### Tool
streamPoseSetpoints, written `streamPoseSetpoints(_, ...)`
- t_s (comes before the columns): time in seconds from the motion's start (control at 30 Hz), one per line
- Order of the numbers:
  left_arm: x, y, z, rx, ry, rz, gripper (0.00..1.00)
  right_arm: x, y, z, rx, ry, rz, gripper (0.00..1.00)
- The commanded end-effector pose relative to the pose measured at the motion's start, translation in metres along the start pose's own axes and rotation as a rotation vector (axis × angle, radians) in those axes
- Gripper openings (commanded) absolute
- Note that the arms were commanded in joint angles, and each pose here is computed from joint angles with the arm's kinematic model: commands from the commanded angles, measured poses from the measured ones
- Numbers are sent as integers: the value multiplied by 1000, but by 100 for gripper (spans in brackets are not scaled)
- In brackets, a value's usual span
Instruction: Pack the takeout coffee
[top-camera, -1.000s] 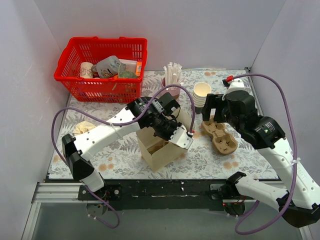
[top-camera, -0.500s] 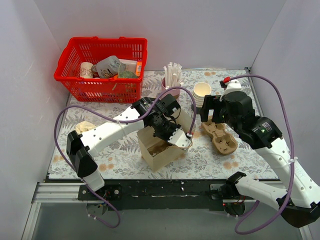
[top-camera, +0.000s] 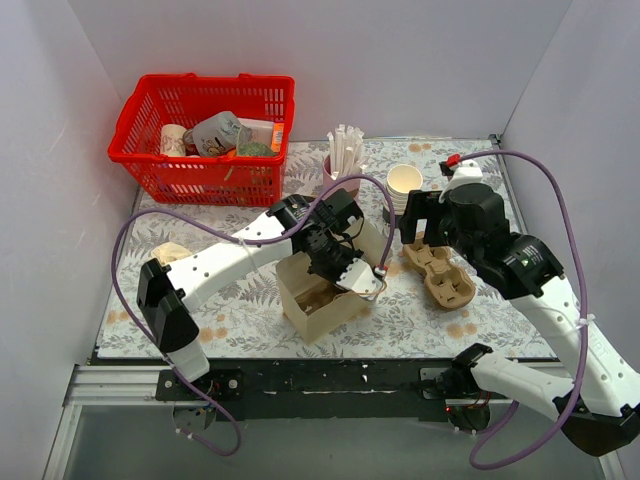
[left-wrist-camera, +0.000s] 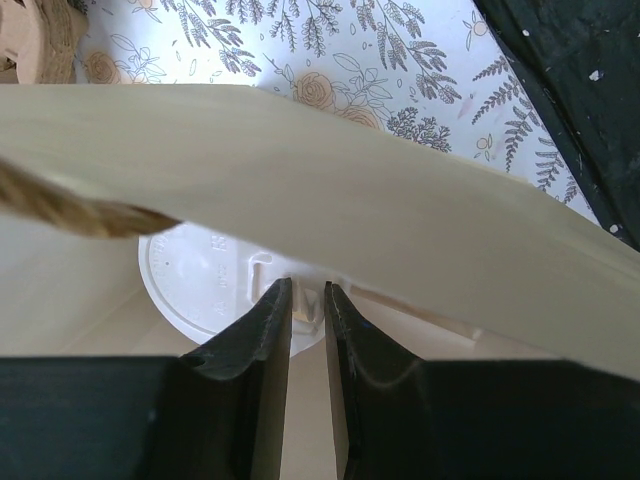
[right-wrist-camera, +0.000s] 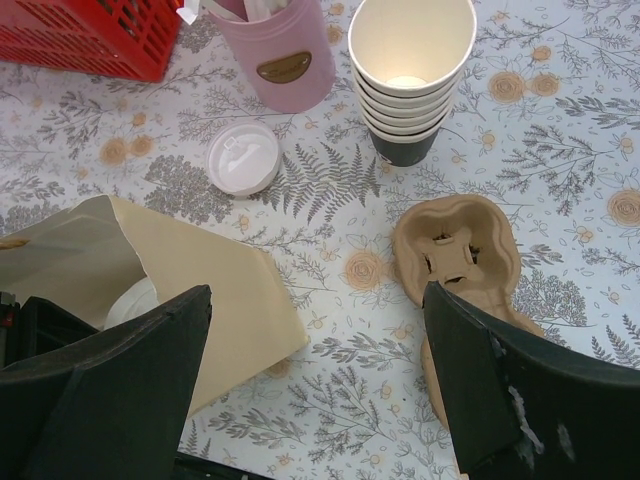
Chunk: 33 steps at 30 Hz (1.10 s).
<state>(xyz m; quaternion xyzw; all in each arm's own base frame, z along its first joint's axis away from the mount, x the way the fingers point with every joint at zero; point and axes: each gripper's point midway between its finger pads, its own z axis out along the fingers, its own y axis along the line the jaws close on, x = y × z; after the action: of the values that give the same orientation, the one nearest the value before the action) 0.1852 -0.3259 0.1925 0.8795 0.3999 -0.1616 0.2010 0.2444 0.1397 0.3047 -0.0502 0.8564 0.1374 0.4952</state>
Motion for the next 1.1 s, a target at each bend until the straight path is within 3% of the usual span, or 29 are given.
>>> streamPoseSetpoints(0.0, 0, -1, 4, 10, -16, 7, 0, -10, 2, -4, -22, -55, 7, 95)
streamPoseSetpoints(0.47, 4, -3, 13, 46, -8, -14, 1, -1, -3, -12, -14, -52, 59, 94)
streamPoseSetpoints(0.53, 3, -2, 13, 47, -9, -11, 5, -1, -4, -14, -12, -56, 63, 94)
streamPoseSetpoints(0.57, 4, -3, 12, 48, -5, -9, 15, -2, -5, -14, -12, -57, 65, 94)
streamPoseSetpoints(0.6, 4, -3, 12, 52, -4, -10, 18, -2, -6, -15, -6, -59, 67, 94)
streamPoseSetpoints(0.77, 1, 1, 7, 32, -6, -7, 23, -3, -5, -15, -8, -65, 68, 94)
streamPoseSetpoints(1.07, -7, 8, -3, -5, -28, -7, 44, -9, -6, -21, -11, -87, 83, 94)
